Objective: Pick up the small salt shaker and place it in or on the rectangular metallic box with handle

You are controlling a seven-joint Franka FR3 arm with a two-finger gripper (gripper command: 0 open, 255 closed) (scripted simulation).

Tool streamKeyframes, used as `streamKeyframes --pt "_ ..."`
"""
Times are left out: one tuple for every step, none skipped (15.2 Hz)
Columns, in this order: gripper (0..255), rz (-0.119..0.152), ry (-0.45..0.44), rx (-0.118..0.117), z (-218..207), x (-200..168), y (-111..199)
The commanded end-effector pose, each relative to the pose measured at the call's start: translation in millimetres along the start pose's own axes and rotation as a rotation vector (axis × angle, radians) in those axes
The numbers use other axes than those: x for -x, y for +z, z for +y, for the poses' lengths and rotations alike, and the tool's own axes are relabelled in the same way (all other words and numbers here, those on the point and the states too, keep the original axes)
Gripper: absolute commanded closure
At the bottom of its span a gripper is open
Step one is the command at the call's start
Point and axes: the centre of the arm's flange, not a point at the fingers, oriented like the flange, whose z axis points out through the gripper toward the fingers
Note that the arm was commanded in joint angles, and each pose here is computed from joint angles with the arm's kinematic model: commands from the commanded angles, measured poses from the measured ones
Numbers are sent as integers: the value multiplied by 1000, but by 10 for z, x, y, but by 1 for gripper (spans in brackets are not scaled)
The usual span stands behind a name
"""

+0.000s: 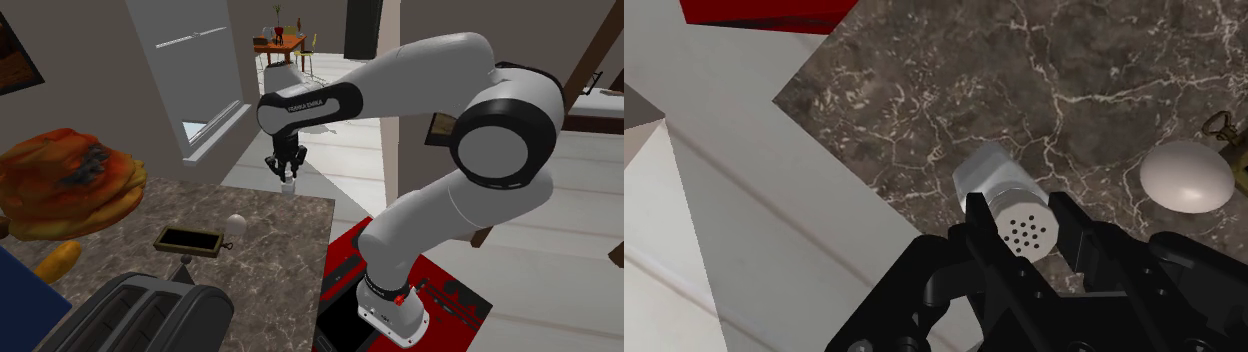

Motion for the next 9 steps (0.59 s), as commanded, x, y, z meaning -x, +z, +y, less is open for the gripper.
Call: streamKeyframes --pt "255 0 0 0 9 5 -106" --pt "255 0 0 0 10 4 -159" --pt "255 0 0 0 10 4 -212" --pt "255 0 0 0 11 3 -264" --pt "255 0 0 0 11 4 -265" --pt "255 0 0 0 -118 -16 -284" --pt "255 0 0 0 -247 -36 -302" --pt "255 0 0 0 -377 -55 -321" --pt "255 0 0 0 -506 -75 -340"
